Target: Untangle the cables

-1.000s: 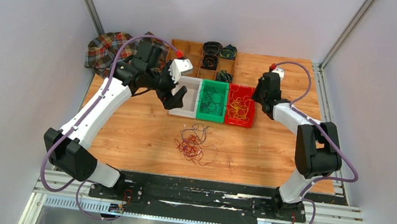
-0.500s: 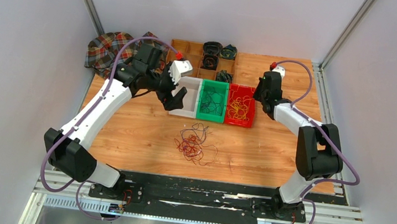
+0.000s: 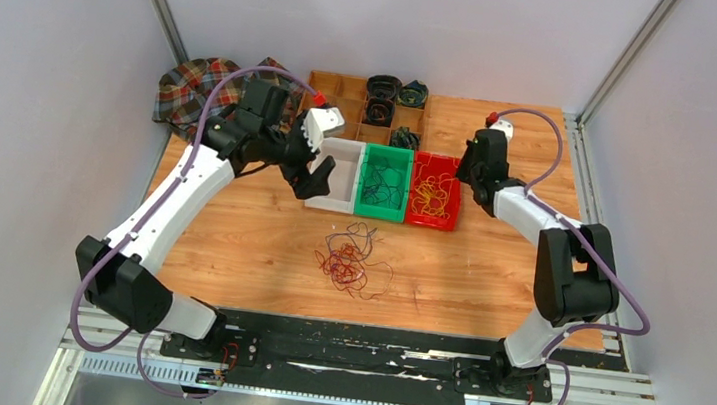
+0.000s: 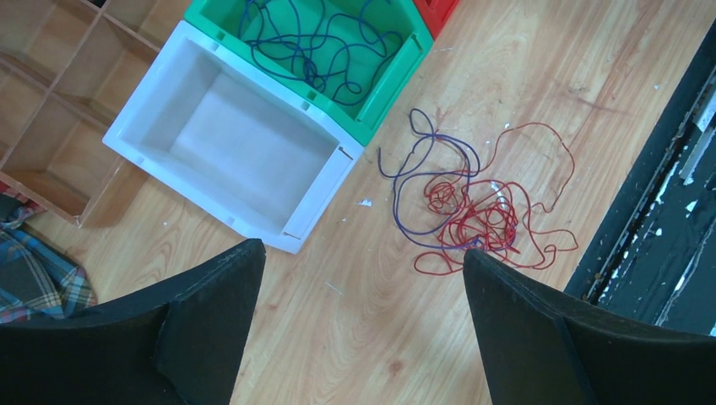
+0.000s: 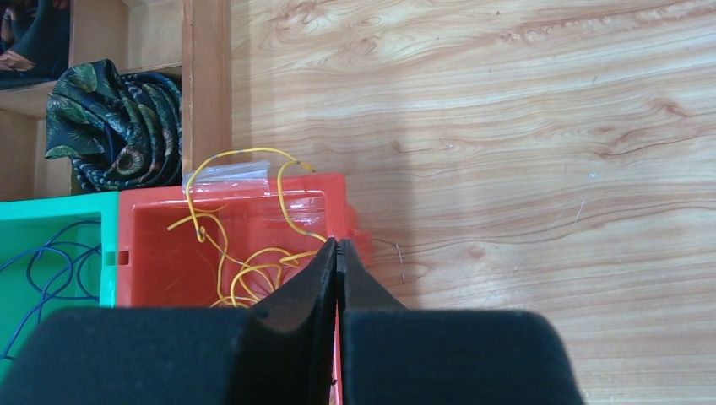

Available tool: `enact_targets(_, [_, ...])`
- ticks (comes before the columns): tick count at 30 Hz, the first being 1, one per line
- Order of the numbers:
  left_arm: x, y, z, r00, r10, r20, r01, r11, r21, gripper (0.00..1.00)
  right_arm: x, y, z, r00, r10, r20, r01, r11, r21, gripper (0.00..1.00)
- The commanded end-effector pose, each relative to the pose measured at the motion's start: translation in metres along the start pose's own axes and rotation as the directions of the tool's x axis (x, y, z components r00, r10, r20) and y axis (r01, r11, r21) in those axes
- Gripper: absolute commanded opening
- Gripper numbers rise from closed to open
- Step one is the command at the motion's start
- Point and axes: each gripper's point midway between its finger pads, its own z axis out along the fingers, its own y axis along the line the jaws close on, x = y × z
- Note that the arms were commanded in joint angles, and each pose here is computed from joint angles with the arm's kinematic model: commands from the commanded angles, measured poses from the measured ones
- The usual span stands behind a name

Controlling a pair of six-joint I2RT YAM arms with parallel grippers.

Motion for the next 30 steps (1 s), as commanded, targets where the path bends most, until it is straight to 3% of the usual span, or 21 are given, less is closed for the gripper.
enact_targets(1, [-0.008, 0.0, -0.007, 0.999, 0.006, 0.044, -0.006, 1.0, -0.009, 0.92, 0.01, 0.008, -0.002, 0.999, -0.035, -0.015, 0.035, 0.999, -0.004, 0.01])
enact_targets(10, [-0.007, 0.001, -0.008, 0.999, 0.0, 0.052, 0.0, 1.0, -0.01, 0.92, 0.025, 0.018, 0.0, 0.995, -0.094, -0.046, 0.094, 0.995, 0.012, 0.01])
enact_targets(15, [-0.007, 0.003, -0.009, 0.998, -0.001, 0.058, 0.002, 1.0, -0.016, 0.92, 0.046, 0.018, 0.003, 0.991, -0.091, -0.094, 0.095, 0.995, 0.037, 0.1])
enact_targets(30, [-0.007, 0.006, -0.012, 0.997, -0.008, 0.071, 0.01, 1.0, -0.023, 0.92, 0.096, 0.043, 0.002, 0.959, -0.224, -0.173, 0.241, 0.967, 0.082, 0.1])
